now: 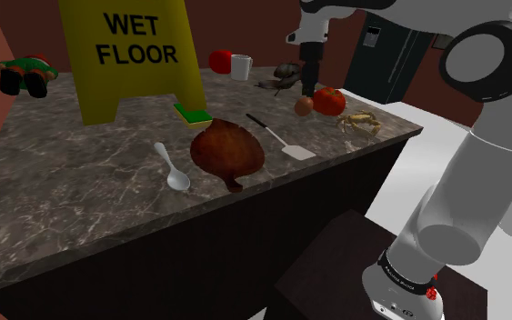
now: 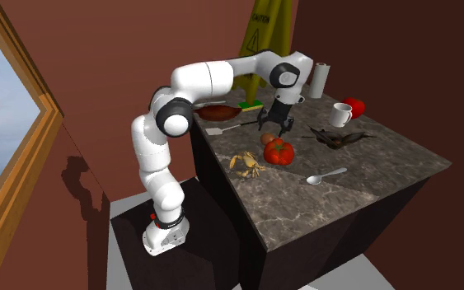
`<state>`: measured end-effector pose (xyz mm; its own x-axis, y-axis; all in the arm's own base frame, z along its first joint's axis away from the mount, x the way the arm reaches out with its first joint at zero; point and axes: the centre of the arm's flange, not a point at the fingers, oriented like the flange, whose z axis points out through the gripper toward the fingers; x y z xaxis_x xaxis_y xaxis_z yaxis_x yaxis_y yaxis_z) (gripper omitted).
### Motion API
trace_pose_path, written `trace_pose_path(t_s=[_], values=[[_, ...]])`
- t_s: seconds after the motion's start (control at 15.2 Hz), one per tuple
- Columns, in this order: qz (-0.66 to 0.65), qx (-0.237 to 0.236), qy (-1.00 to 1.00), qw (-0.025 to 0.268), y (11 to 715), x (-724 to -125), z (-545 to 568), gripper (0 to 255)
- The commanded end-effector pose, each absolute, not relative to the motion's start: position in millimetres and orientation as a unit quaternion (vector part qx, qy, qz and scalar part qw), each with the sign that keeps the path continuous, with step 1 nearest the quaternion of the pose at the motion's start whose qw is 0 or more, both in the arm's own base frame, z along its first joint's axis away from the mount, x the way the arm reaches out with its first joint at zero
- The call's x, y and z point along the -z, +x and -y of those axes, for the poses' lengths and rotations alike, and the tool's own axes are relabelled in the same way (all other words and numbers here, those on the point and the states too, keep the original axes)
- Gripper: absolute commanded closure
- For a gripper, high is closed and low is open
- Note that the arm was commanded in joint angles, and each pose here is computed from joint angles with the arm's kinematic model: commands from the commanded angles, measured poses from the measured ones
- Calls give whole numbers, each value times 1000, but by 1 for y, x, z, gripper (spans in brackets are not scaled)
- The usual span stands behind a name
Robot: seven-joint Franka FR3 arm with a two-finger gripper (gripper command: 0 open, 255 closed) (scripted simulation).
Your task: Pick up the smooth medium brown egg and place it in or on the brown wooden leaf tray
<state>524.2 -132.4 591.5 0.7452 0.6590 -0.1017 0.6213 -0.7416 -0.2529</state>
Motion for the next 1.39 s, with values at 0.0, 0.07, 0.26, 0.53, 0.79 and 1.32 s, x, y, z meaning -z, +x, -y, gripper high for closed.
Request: trace_pose_path(t_s=[0.0, 0.07, 0.26, 0.53, 0.79, 1.32], values=[[354, -95, -925, 104, 529, -582, 134, 0], [354, -95, -925, 104, 528, -577, 134, 0], [354, -95, -925, 104, 524, -562, 132, 0], [354, -95, -925, 104, 522, -554, 131, 0], [354, -95, -925, 104, 522, -554, 131, 0], [354, -95, -925, 104, 522, -554, 131, 255]])
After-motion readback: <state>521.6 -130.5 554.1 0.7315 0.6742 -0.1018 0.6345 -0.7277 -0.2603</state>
